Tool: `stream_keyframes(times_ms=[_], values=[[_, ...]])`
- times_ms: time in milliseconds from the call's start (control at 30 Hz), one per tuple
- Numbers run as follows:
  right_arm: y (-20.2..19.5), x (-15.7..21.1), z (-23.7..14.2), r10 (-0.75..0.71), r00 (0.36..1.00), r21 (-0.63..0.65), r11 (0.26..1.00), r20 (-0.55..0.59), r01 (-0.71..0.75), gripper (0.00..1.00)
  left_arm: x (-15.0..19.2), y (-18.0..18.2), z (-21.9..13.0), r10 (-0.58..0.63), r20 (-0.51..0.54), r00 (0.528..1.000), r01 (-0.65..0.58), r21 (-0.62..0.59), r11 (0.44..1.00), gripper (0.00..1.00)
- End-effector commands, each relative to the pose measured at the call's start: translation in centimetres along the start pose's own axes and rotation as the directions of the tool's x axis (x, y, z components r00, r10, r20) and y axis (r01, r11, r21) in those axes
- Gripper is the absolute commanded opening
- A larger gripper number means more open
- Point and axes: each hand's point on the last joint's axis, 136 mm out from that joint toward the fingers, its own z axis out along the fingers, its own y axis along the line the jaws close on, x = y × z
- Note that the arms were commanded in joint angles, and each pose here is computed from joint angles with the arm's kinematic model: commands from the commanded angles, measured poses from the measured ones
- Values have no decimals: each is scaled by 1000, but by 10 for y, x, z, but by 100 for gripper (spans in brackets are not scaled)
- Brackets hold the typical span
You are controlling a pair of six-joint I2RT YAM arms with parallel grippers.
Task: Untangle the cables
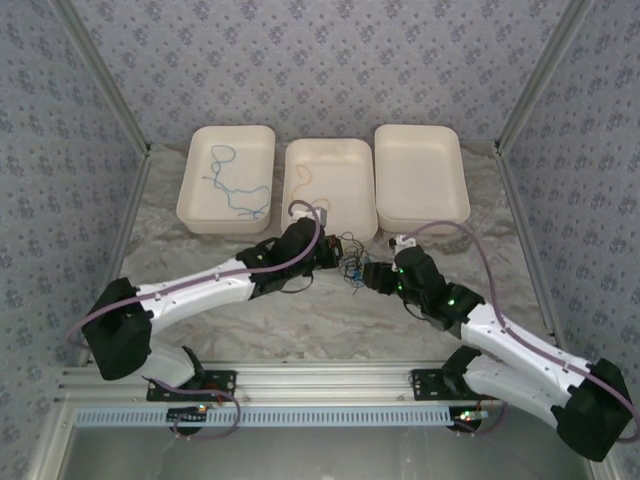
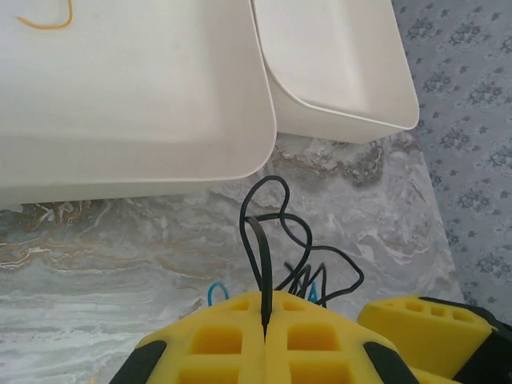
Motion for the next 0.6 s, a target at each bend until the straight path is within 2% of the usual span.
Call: stream_keyframes(times_ms=[0,200,367,567], values=[[6,-14,-13,20,997,-44,999,70,-17,50,-19,-26,-22,25,17,1000,-26,70,997,0],[8,-30,-40,60,984,-86,995,168,-46,52,-41,-38,-51,34,48,998,-39,88,995,0],[11,-28,-43,67,984,-115,992,164,-49,51,-57,-39,-73,33,74,997,-39,89,995,0],[27,-38,-47,96,977,-197,979,190,-58,50,-60,-36,-80,30,72,997,-36,88,995,0]])
